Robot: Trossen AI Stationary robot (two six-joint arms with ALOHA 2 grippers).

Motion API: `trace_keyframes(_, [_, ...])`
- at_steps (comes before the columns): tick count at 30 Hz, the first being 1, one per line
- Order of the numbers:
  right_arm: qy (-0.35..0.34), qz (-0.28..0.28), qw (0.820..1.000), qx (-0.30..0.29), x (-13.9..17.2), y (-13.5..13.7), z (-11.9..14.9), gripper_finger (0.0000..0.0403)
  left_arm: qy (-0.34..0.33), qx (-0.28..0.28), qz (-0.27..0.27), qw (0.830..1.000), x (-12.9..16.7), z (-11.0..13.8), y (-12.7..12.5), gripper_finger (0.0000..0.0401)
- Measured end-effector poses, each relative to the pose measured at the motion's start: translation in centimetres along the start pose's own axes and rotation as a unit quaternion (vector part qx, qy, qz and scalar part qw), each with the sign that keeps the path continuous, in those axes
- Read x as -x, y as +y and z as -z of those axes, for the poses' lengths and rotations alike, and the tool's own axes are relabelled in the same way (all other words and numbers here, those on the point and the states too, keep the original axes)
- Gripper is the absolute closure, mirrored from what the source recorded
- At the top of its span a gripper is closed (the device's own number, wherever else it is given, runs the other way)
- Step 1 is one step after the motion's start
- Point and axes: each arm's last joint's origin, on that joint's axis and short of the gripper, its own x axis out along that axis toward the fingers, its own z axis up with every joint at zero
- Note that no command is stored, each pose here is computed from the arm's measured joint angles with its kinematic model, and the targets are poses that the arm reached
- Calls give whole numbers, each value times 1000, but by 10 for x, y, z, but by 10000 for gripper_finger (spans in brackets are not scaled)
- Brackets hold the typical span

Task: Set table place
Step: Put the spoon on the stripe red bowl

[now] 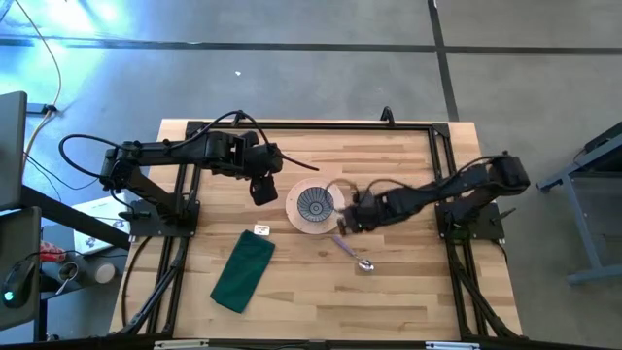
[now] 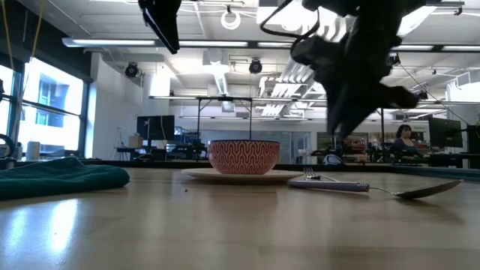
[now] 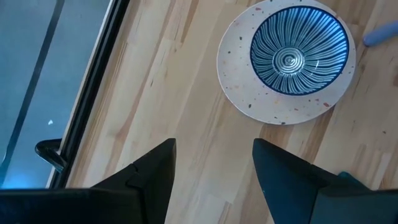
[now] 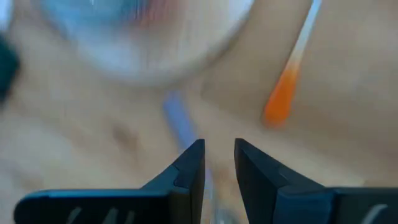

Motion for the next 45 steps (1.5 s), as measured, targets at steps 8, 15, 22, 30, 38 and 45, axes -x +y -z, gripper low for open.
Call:
trace_keyframes(8, [100, -21, 994, 35, -9, 10, 40, 324, -1, -2, 0, 1000, 0, 0, 0, 196])
trace_keyframes(15, [119, -37, 991, 50, -22, 15, 41, 324, 0, -2, 0, 1000, 0, 0, 0, 196])
trace_keyframes(22, [129, -25, 987, 93, -38, 13, 38, 324, 0, -2, 0, 1000, 0, 0, 0, 196])
trace_keyframes(30, [136, -7, 980, 147, -51, 14, 39, 324, 0, -2, 0, 1000, 0, 0, 0, 196])
trace_keyframes(38, [144, 11, 967, 211, -66, 21, 40, 324, 2, -2, 8, 1000, 0, 0, 0, 196])
trace_keyframes(45, [134, 63, 957, 251, -67, 18, 39, 324, 2, -1, 11, 1000, 0, 0, -1, 196])
